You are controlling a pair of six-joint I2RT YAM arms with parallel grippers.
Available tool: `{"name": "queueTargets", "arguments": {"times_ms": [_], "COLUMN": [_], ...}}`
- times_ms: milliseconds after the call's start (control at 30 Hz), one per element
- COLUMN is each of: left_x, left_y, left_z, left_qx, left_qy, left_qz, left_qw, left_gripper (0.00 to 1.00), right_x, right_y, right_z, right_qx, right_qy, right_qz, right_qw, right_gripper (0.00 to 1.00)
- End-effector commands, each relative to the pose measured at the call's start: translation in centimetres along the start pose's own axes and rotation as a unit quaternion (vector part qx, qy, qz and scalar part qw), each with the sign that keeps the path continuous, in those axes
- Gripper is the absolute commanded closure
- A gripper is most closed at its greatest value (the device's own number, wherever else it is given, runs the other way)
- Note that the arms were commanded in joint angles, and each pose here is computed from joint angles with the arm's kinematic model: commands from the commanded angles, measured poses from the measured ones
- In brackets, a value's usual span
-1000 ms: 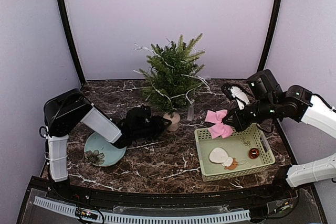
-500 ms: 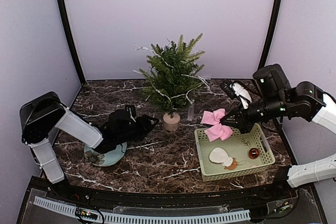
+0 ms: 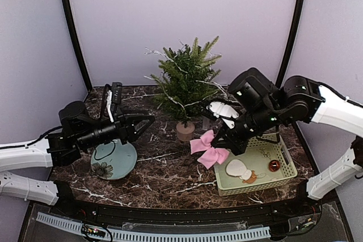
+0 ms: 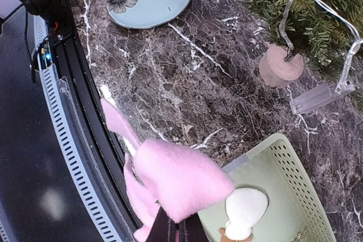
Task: Decorate the small christmas tree
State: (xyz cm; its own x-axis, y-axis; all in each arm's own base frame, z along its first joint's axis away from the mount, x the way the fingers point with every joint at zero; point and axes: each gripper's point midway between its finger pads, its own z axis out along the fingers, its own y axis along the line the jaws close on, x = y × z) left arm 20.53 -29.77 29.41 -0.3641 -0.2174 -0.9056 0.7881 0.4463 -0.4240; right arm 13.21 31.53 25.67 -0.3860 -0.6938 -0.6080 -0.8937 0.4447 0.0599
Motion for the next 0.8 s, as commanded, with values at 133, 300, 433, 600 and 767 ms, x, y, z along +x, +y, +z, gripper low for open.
{"name": "queueTargets", "arguments": {"times_ms": [133, 300, 433, 600, 767], "left_x": [6.4, 6.3, 6.1, 6.0, 6.2], "left_y": [-7.8, -9.6, -10.0, -9.9, -9.2], "left_z": [1.6, 3.8, 4.9, 5.8, 6.2], "left_qx": [0.134, 0.151, 0.147, 0.141, 0.124], "left_qy": [0.143, 0.128, 0.121, 0.118, 0.116], "left_qz": [0.099, 0.084, 0.081, 0.078, 0.077], "left_qw": [0.976, 0.977, 0.978, 0.98, 0.982], "left_gripper": [0.36, 0.36, 0.37, 0.41, 0.51], "right_x": [-2.8, -3.0, -3.0, -3.2, -3.4], "right_y": [0.2, 1.3, 1.5, 2.1, 2.8], "right_z": [-0.5, 0.4, 1.1, 1.5, 1.4], "right_qx": [0.017, 0.002, 0.004, 0.001, -0.008], "right_qy": [-0.016, -0.011, 0.0, 0.007, 0.003], "right_qz": [-0.013, -0.032, -0.049, -0.067, -0.08], "right_qw": [1.0, 0.999, 0.999, 0.998, 0.997], "right_gripper": [1.0, 1.0, 1.0, 1.0, 1.0]}}
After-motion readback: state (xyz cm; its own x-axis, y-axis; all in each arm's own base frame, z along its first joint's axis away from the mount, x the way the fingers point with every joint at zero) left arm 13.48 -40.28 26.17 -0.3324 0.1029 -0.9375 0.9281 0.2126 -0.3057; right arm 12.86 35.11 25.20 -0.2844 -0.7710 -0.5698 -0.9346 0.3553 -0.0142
